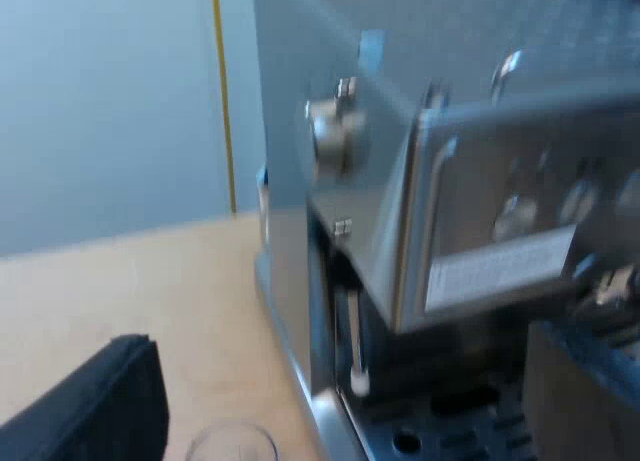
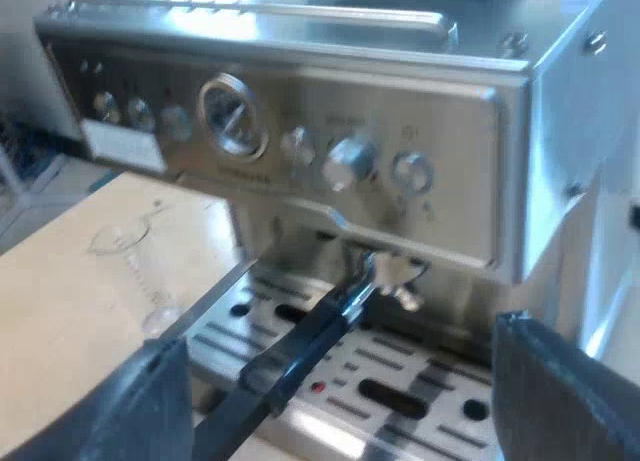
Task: Pour the beans into the coffee machine
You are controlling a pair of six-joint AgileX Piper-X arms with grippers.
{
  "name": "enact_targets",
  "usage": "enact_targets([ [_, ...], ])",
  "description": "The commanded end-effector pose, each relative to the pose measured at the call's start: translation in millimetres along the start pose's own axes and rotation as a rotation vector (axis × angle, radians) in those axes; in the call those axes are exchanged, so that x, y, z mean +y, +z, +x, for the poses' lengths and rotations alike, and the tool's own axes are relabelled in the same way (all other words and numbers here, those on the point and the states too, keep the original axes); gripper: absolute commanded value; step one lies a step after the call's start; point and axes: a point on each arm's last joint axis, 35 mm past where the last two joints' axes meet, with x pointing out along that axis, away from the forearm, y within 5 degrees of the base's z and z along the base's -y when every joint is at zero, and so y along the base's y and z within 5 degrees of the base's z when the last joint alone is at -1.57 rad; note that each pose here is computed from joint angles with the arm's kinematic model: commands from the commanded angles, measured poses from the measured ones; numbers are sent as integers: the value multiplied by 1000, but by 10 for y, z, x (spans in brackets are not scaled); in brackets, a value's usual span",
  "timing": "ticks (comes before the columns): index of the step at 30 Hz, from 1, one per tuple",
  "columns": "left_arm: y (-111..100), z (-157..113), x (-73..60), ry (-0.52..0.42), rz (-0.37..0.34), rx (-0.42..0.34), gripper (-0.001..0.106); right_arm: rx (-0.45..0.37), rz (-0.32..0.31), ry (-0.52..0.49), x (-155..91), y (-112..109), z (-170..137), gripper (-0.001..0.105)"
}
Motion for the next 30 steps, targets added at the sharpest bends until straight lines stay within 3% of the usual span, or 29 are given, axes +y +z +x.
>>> enact_targets([
  [1,119,-60,-21,45,-1,-46,85,-17,-21,-56,-27,91,-64,64],
  [10,261,-20,-28,53,-5,-62,85,123,-5,-140,-140,242,80,64],
  [20,574,184,-38,-15,-20,-43,85,165,5,-180,-316,512,366,64],
  [25,607,269,4,-37,-29,-22,85,217,72,-228,-521,415,426,64],
  [30,611,278,107,2,-44,-21,85,239,165,-299,-813,294,265,64],
])
